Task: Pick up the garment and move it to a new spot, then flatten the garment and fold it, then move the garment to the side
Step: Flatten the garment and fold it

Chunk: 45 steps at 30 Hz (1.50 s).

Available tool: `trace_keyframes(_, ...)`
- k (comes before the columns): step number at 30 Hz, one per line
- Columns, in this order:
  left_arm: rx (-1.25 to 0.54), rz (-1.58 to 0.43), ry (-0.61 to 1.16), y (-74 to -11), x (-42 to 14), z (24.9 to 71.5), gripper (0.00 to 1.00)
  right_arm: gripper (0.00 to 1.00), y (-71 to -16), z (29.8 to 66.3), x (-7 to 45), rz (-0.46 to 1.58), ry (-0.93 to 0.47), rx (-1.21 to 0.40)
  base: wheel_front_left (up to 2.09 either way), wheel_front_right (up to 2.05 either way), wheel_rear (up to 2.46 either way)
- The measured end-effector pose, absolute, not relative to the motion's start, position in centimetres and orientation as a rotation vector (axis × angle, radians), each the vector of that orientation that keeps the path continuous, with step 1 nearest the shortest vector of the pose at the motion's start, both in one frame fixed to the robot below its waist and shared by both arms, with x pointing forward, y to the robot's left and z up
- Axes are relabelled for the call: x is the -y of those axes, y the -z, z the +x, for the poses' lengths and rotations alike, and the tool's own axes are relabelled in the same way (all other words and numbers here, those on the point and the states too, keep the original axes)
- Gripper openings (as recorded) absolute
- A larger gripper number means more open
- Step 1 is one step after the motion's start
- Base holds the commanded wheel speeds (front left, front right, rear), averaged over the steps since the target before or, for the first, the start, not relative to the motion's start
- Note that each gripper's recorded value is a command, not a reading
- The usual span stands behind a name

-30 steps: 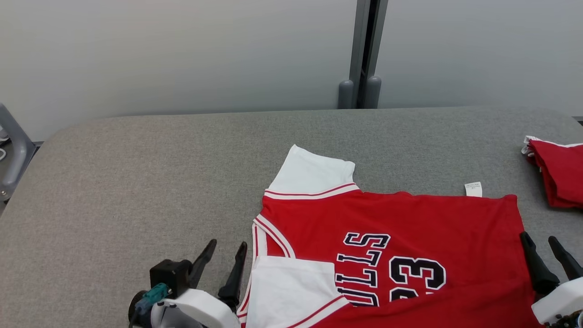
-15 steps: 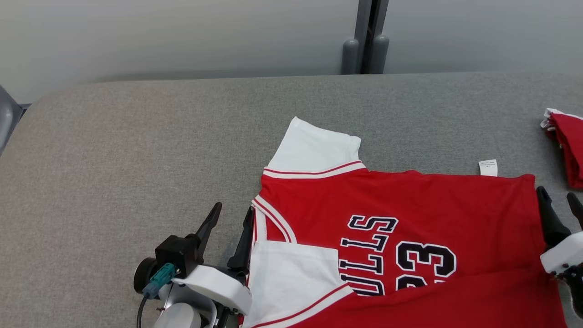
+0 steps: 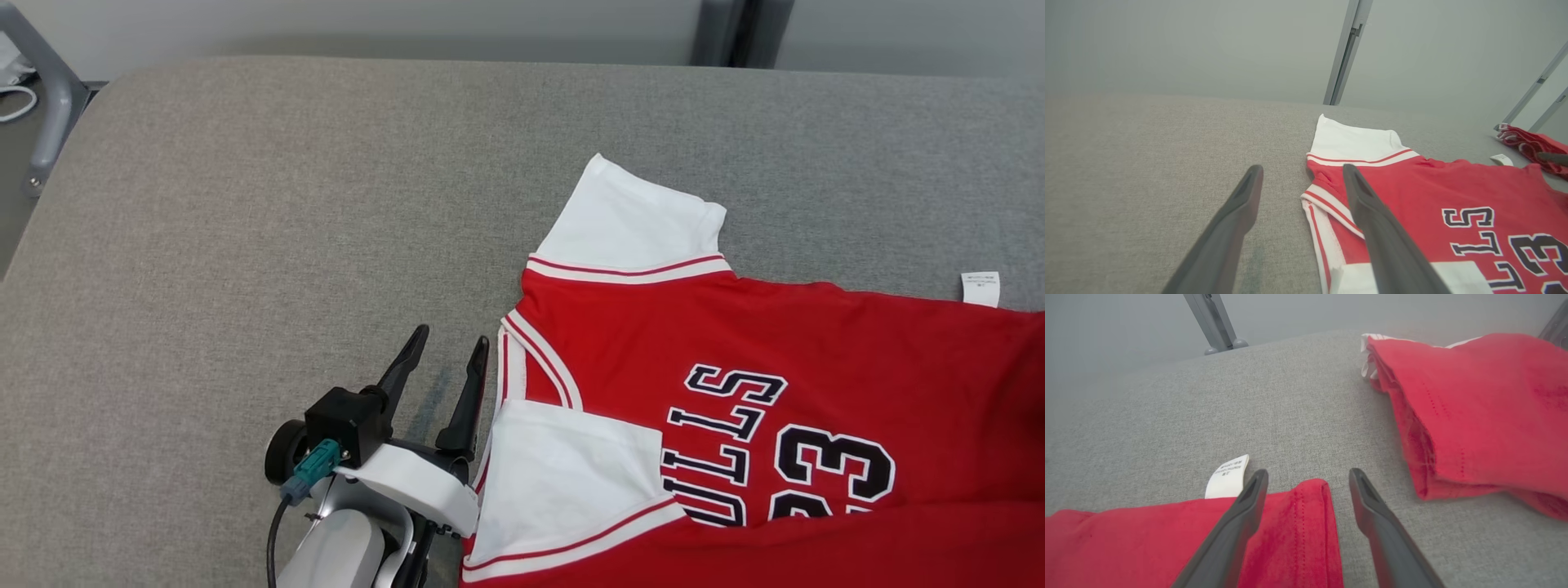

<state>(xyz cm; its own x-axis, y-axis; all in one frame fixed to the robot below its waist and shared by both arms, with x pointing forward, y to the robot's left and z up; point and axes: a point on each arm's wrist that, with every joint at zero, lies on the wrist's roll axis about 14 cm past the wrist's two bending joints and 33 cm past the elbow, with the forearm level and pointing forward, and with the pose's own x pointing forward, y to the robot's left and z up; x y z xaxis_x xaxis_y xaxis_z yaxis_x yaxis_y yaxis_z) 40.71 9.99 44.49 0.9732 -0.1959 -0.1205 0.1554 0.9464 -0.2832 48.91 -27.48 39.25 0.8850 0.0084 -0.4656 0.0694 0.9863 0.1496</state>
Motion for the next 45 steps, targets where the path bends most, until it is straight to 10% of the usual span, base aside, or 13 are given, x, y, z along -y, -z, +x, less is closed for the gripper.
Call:
trace_keyframes(19, -0.165, -0.265, 0.170, -43.5, -10.0, 42.2, 1.00, 1.00, -35.7, 50.0, 27.6, 0.154, 0.048, -0.612, 0.00, 0.00, 0.00)
trace_keyframes(20, -0.168, -0.264, 0.172, -43.4, -10.0, 42.2, 1.00, 0.47, -35.6, 50.1, 27.5, 0.155, 0.045, -0.615, 0.00, 0.00, 0.00)
trace_keyframes(22, -0.167, -0.262, 0.177, -43.4, -9.8, 42.4, 1.00, 0.00, -35.6, 50.1, 27.1, 0.157, 0.034, -0.617, 0.00, 0.00, 0.00)
trace_keyframes(45, -0.243, -0.083, 0.463, -43.3, -4.6, 54.9, 1.00, 0.00, -38.6, 51.6, 25.0, 0.152, -0.088, -0.414, 0.00, 0.00, 0.00)
